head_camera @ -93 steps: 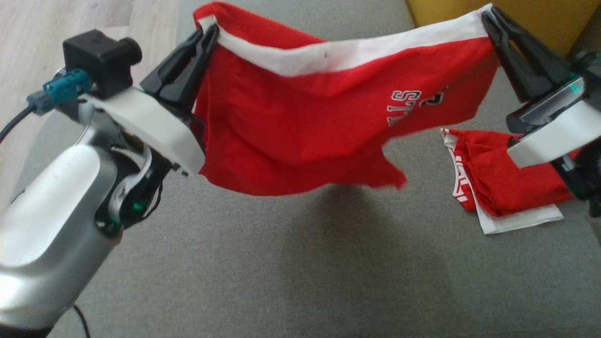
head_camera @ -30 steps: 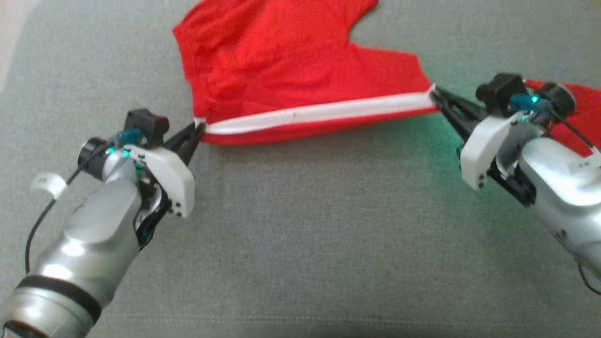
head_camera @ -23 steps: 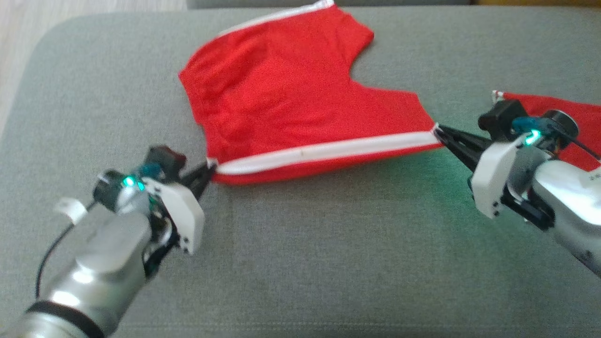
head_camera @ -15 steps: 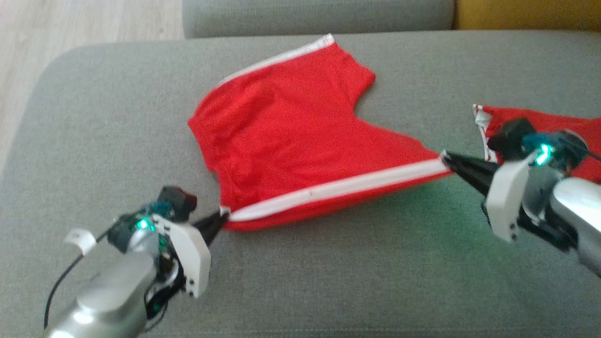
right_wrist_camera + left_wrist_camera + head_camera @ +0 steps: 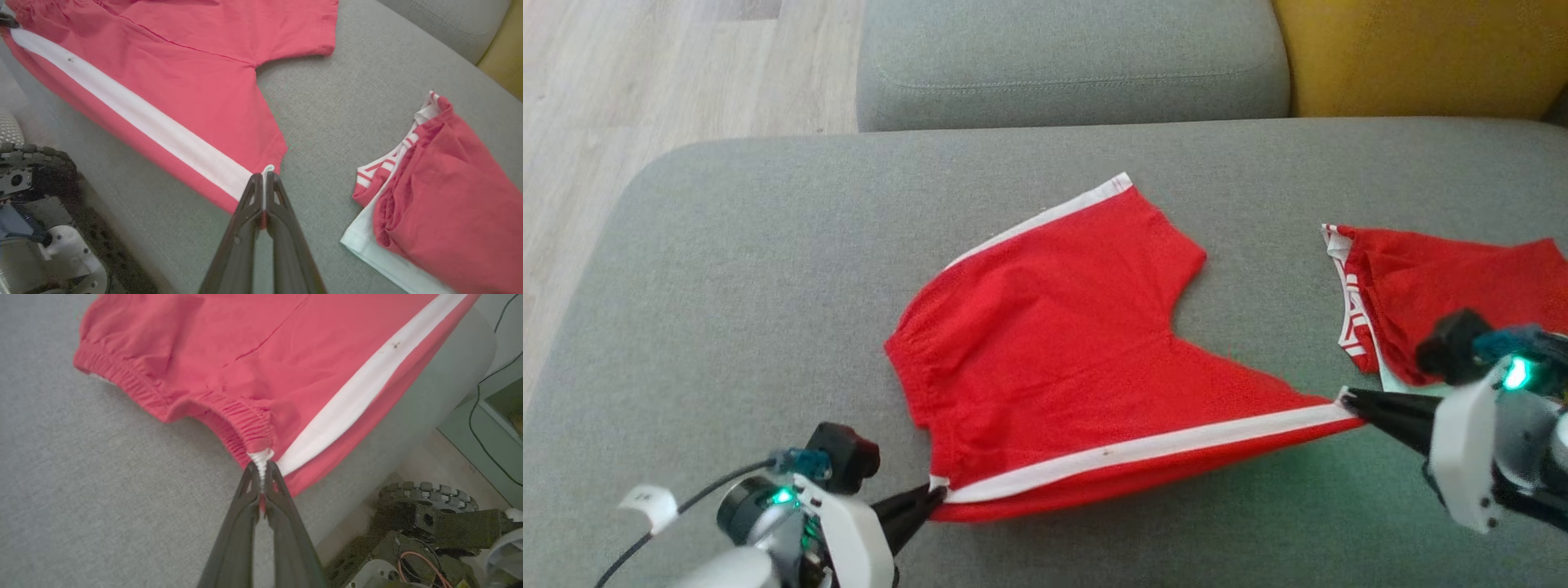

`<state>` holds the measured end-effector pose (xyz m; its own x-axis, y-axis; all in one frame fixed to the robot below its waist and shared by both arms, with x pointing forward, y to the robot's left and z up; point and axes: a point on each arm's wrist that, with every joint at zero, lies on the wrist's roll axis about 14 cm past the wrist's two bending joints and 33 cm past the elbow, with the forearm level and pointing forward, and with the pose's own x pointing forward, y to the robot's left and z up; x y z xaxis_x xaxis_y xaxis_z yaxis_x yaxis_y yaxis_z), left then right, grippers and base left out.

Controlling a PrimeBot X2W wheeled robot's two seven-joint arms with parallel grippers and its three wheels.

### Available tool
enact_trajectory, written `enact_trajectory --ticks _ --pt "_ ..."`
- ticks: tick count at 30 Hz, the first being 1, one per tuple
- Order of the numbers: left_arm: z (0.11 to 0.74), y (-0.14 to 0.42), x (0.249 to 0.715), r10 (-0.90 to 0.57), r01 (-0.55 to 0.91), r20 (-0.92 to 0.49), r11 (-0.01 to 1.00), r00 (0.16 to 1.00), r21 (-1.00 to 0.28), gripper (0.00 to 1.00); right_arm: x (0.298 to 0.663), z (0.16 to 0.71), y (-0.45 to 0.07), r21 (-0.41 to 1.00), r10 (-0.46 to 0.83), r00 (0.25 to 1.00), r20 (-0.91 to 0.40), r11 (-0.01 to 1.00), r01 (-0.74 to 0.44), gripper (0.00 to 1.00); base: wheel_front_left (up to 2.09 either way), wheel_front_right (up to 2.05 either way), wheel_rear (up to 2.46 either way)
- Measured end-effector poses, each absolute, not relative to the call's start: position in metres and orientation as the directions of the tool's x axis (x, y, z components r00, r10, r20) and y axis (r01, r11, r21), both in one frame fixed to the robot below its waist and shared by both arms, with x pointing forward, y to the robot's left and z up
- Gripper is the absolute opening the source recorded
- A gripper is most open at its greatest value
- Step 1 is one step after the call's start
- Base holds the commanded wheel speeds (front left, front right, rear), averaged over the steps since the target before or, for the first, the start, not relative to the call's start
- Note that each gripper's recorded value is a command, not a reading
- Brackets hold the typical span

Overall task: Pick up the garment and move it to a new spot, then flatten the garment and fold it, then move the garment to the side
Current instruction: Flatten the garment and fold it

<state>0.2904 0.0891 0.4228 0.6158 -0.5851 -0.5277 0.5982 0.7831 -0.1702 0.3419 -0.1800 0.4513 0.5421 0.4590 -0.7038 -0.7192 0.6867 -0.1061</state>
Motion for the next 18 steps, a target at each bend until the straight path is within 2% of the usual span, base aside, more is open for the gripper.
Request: enact_trajectory --ticks 6,12,18 --pt "0.449 0.090 0.305 -0.569 0.563 -0.463 0.809 0.680 -0.168 0.00 0.362 0.470 -0.180 -0.105 0.477 0.575 -0.664 0.703 -0.703 0.00 0.00 0.00 0.00" --pt "0.471 0.101 0.341 -0.534 0.526 -0.397 0.839 0.746 -0.141 0.00 0.418 0.506 -0.160 -0.182 0.512 0.641 -0.572 0.683 -0.708 0.00 0.00 0.00 0.00" --pt "0.482 0.119 0.377 -0.479 0.469 -0.356 0.875 0.803 -0.120 0.00 0.460 0.514 -0.140 -0.239 0.520 0.649 -0.554 0.648 -0.723 0.00 0.00 0.00 0.00"
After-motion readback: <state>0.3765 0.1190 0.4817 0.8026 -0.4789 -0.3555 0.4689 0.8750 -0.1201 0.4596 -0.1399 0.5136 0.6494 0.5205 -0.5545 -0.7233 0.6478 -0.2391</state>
